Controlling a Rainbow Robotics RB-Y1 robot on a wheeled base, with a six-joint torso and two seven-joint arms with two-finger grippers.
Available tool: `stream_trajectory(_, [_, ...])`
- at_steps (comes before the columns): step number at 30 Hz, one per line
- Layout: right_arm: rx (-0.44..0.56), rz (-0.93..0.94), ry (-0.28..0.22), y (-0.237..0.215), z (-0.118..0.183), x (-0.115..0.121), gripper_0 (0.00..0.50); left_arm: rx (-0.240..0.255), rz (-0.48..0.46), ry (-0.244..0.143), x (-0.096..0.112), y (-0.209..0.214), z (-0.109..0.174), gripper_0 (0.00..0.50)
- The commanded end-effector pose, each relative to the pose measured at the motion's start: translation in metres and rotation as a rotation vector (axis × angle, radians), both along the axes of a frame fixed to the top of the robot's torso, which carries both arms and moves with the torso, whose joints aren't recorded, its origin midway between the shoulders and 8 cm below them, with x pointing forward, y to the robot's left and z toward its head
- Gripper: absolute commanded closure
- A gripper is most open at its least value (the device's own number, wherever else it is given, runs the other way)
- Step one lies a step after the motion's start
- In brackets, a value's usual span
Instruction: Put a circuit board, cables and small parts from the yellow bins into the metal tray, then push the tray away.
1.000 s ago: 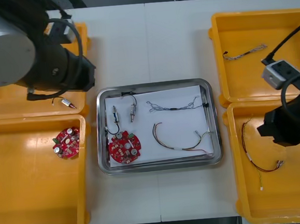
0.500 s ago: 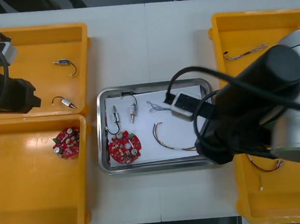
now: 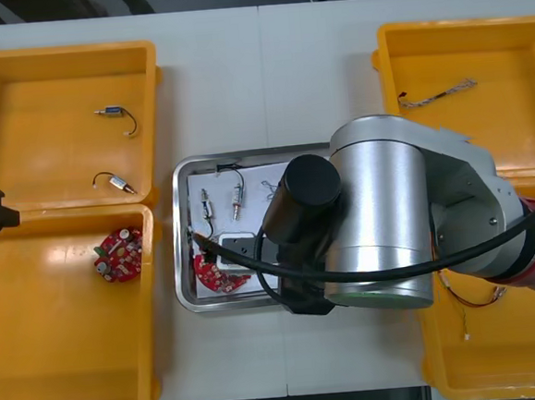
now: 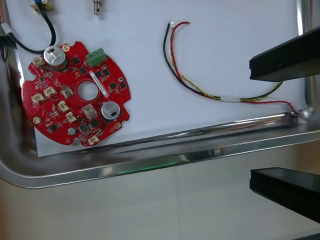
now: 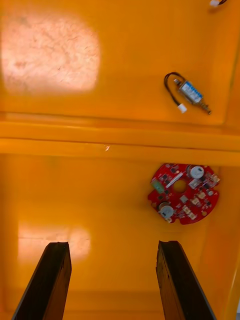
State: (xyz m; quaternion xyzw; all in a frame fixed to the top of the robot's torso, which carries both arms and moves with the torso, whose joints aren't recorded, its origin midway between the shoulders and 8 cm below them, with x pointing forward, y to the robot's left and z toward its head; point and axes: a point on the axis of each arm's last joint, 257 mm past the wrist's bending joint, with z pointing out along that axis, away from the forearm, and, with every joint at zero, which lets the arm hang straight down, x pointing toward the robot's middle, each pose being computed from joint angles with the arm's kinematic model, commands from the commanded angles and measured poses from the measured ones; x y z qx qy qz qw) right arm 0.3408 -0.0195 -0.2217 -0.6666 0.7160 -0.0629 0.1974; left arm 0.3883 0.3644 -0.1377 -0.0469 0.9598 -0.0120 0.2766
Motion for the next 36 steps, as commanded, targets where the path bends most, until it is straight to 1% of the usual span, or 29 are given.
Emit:
stream_trajectory(1, [-0.063,0.142,-0.052,0.016,-0.009,0.003,0.000,0.104,-0.059,0.021,-0.022,0.025,-0.003,0.000])
stream_trajectory(3, [-0.076,0.146,-0.054,0.015,-0.015,0.004,0.000,0.106,-0.052,0.030,-0.026,0.029,-0.006,0.000])
stream_trajectory(5, [-0.096,0.148,-0.041,0.014,-0.027,0.003,0.000,0.109,-0.045,0.050,-0.033,0.034,-0.013,0.000])
stream_trajectory(9, [-0.121,0.140,-0.018,0.012,-0.043,-0.003,0.000,0.111,-0.038,0.069,-0.042,0.040,-0.020,0.000])
stream_trajectory(13, [-0.132,0.145,-0.034,0.014,-0.052,-0.006,0.000,0.110,-0.039,0.087,-0.048,0.041,-0.026,0.000])
stream_trajectory(15, [-0.139,0.144,-0.049,0.015,-0.057,-0.007,0.000,0.109,-0.048,0.101,-0.052,0.040,-0.030,0.000])
stream_trajectory(18, [-0.140,0.141,-0.053,0.015,-0.063,-0.010,0.000,0.103,-0.062,0.114,-0.056,0.037,-0.034,0.000])
stream_trajectory(19, [-0.138,0.135,-0.042,0.015,-0.068,-0.014,0.000,0.102,-0.069,0.118,-0.056,0.035,-0.036,0.000])
stream_trajectory(22, [-0.134,0.126,-0.021,0.014,-0.076,-0.018,0.000,0.102,-0.086,0.117,-0.057,0.030,-0.036,0.000])
stream_trajectory(28, [-0.107,0.121,-0.002,0.020,-0.091,-0.021,0.000,0.096,-0.102,0.126,-0.059,0.025,-0.038,0.000])
stream_trajectory(33, [-0.104,0.124,-0.023,0.023,-0.096,-0.016,0.000,0.095,-0.107,0.130,-0.059,0.024,-0.040,0.000])
stream_trajectory(34, [-0.113,0.118,-0.035,0.022,-0.098,-0.012,0.000,0.095,-0.107,0.130,-0.059,0.024,-0.040,0.000])
stream_trajectory(36, [-0.121,0.109,-0.043,0.021,-0.100,-0.008,0.000,0.095,-0.107,0.130,-0.059,0.024,-0.040,0.000])
